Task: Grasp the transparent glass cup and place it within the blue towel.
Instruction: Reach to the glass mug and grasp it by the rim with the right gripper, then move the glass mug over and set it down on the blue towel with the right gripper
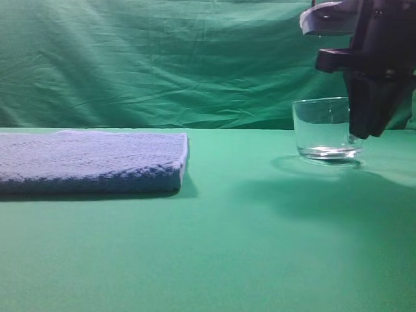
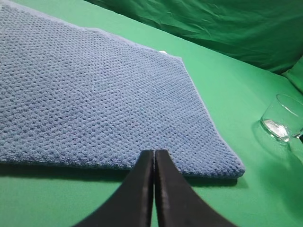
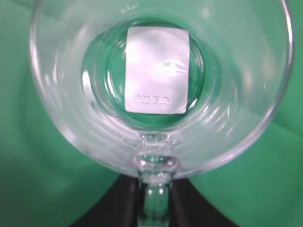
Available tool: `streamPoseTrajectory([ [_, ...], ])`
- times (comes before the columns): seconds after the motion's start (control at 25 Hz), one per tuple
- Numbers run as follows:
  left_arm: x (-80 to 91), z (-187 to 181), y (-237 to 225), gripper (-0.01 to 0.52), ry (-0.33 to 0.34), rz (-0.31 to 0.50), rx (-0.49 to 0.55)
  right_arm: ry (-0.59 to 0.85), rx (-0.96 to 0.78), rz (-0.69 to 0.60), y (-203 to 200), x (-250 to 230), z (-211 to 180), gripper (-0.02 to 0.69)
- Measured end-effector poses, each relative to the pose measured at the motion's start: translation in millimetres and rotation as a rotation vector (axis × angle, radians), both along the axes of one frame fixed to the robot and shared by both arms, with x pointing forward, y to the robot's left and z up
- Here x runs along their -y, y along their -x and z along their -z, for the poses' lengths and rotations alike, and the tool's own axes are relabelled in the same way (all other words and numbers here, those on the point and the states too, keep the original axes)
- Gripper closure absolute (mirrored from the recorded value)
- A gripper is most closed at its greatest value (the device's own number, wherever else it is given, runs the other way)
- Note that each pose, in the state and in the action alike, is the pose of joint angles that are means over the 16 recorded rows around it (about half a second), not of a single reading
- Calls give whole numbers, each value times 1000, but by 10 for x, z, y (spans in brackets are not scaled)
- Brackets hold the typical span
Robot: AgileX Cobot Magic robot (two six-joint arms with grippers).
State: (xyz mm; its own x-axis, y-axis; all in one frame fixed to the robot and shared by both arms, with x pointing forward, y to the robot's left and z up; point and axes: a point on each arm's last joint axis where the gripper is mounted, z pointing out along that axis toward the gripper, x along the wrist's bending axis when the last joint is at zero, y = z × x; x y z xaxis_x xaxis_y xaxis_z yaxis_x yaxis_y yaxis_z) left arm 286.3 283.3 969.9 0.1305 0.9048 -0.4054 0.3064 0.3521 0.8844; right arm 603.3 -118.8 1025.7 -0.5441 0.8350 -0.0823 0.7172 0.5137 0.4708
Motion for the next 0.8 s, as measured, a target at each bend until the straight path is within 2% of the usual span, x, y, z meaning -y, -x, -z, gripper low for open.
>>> streamPoseTrajectory([
  [0.16, 0, 0, 0, 514, 0, 0, 0, -38, 67, -95, -78, -483, -178, 560],
  [0.32, 0, 0, 0, 514, 0, 0, 0, -62, 102, -200, -95, -999, -176, 560],
  [0.64, 0, 0, 0, 514, 0, 0, 0, -79, 111, -364, -31, -1784, 251, 550],
  [0.8, 0, 0, 0, 514, 0, 0, 0, -87, 114, -407, 3, -1978, 452, 474],
])
